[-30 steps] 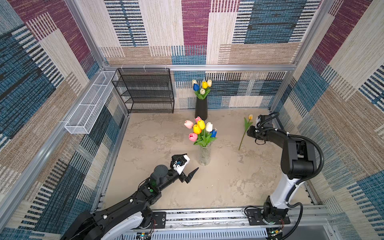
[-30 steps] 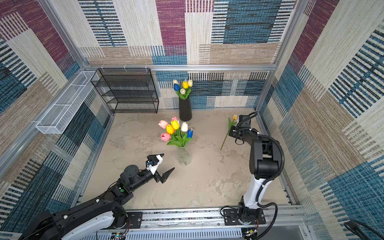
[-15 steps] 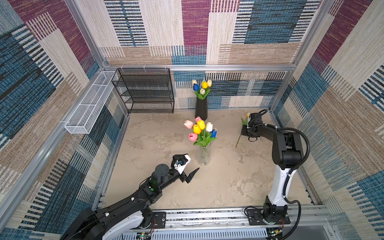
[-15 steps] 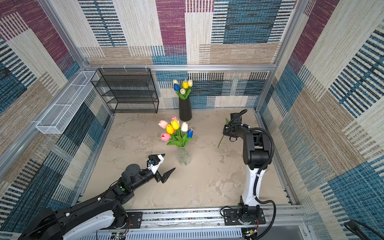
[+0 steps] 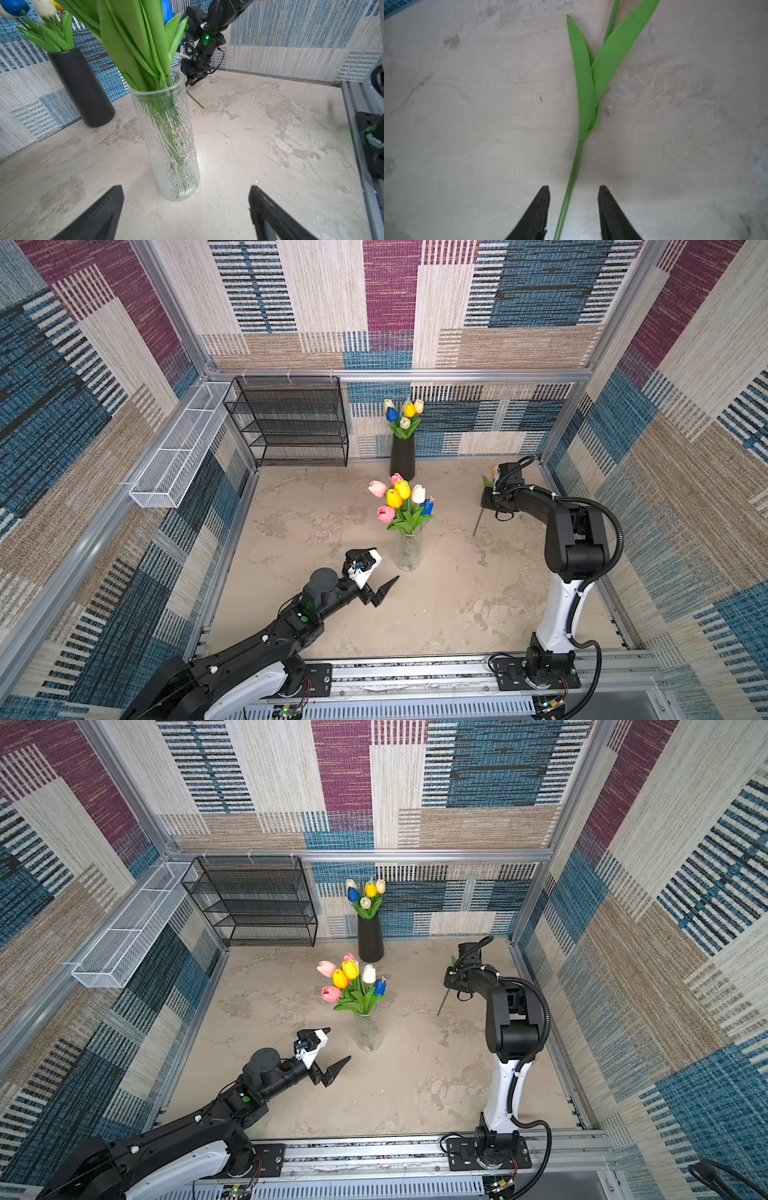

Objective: Arrange the flowers into the vase
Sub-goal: 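Grasp the orange tulip stem with the right gripper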

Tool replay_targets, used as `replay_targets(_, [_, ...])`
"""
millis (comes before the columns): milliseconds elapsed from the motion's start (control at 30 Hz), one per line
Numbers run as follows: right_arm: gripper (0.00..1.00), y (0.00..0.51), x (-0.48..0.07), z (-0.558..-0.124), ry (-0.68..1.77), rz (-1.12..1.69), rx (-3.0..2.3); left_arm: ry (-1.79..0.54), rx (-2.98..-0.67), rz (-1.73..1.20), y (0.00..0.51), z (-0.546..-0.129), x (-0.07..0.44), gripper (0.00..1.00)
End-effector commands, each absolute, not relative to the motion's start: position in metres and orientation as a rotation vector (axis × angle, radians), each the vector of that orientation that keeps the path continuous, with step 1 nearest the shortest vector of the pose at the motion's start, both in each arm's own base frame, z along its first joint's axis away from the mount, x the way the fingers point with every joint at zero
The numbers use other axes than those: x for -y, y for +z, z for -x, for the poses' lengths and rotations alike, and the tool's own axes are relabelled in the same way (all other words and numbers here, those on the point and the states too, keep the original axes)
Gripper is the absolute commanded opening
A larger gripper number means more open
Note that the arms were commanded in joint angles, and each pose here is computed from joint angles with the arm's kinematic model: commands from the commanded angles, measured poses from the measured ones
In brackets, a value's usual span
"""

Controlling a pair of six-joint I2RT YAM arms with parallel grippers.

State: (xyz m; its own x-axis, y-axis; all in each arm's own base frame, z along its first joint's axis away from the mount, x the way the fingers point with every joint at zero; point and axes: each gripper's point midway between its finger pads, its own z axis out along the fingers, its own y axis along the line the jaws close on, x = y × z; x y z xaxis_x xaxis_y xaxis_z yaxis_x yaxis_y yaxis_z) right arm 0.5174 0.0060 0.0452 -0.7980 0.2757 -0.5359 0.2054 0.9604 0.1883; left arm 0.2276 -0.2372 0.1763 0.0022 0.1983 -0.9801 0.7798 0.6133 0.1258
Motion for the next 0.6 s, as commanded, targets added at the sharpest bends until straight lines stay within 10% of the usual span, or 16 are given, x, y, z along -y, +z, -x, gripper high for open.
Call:
replay_targets(0, [0.4,0.034,-0.005,-0.522,0.156,-0.363,-2.537,-0.555,-1.484,-0.85,0.188,-0.228,0.239,0.97])
replay_targets(267, [0.06,0.019,-0.005,-0.523,0.15,-0.355,-2.566,-0.548,-1.484,-0.848,0.188,-0.228,0.238,0.97])
replay_targets(567, [0.0,0.055,-0.036,-0.519,0.377,-0.234,-2.454,-0.547,-1.486,-0.848,0.188,-0.229,0.238,0.97])
